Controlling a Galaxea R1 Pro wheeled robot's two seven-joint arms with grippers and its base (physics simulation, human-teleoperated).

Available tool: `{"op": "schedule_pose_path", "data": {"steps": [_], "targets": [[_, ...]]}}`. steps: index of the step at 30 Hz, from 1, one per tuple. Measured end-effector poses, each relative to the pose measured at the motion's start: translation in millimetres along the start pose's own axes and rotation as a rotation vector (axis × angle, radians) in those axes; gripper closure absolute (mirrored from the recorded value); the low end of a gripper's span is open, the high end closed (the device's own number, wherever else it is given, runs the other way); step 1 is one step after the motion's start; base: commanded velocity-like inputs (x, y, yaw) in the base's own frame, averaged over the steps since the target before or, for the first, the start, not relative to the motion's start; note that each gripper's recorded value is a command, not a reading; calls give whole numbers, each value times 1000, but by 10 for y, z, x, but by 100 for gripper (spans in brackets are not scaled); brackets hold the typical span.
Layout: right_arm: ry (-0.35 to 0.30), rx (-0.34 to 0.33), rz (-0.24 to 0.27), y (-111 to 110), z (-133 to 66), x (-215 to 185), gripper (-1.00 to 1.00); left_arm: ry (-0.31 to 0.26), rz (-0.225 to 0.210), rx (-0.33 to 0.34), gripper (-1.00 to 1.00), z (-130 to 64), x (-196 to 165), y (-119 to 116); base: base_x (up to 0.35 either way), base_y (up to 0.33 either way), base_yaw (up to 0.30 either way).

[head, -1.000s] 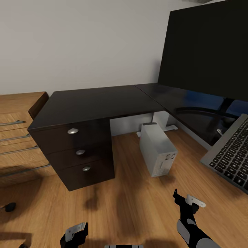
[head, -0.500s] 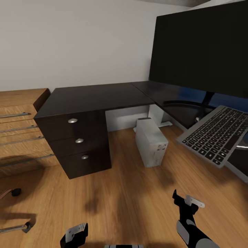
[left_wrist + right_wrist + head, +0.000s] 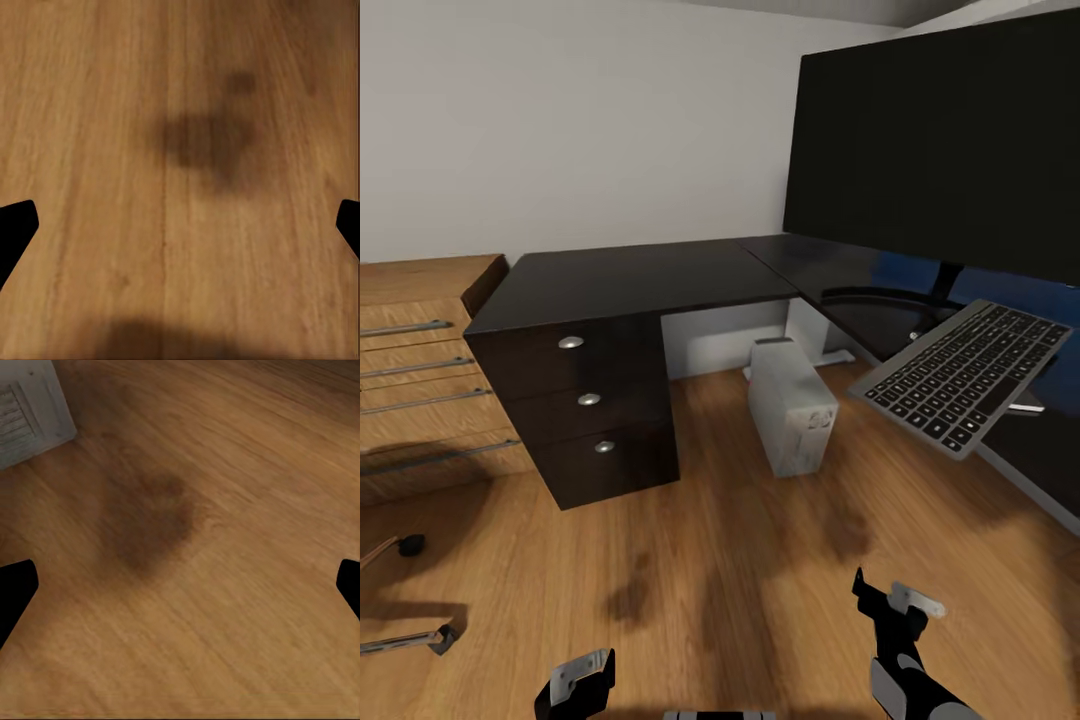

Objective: In the bedroom, organize the workspace by keeping the computer under the desk, ensuring the monitor is on the desk, placing the keyboard on the desk next to the monitor, placing the mouse on the desk next to the keyboard, moving the folder from the swivel chair onto the desk next to the mouse, stacking the notebook on top of the folder with the pen on top of the notebook, and positioning the swivel chair next to the desk.

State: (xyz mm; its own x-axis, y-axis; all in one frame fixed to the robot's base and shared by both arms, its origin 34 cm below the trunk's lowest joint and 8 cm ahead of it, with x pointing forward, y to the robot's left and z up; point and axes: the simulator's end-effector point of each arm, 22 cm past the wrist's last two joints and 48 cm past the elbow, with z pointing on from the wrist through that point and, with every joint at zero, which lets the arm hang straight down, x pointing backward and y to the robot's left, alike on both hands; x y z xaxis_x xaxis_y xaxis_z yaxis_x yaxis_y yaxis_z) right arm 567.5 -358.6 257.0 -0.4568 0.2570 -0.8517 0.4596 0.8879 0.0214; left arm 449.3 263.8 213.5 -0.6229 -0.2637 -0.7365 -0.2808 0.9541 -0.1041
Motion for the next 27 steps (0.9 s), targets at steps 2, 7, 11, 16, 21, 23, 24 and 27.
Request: {"op": "schedule_pose_path", "data": {"steps": [2,7,11,16,21,23,24,27], "targets": [[19,-18,-8,34,-45,72,-100,-7,-1,2,-100,-5,-36,-9,-9,-4,0],[64,-54,-24,77,-160,245,-100,-25,-4,7,-100,-19,-124,-39,-4,-2,0],[88,-67,-30,77,-236,331,-100,-38,-7,10,-100,-29,-196,-54,-2,-1,0],[98,-76,-33,78,-302,352,-100,-55,-10,13,-100,-44,-287,-68,0,0,0],[92,-82,-31,84,-346,316,-100,-59,-9,16,-100,-66,-325,-81,0,0,0],[88,-84,-29,89,-360,292,-100,-49,-7,16,-100,-80,-291,-79,0,0,0],[86,-85,-28,88,-367,282,-100,-43,-6,17,-100,-87,-274,-80,0,0,0],[113,-112,-40,165,-468,403,-100,-34,-23,36,-100,-113,-262,-188,0,0,0]]}}
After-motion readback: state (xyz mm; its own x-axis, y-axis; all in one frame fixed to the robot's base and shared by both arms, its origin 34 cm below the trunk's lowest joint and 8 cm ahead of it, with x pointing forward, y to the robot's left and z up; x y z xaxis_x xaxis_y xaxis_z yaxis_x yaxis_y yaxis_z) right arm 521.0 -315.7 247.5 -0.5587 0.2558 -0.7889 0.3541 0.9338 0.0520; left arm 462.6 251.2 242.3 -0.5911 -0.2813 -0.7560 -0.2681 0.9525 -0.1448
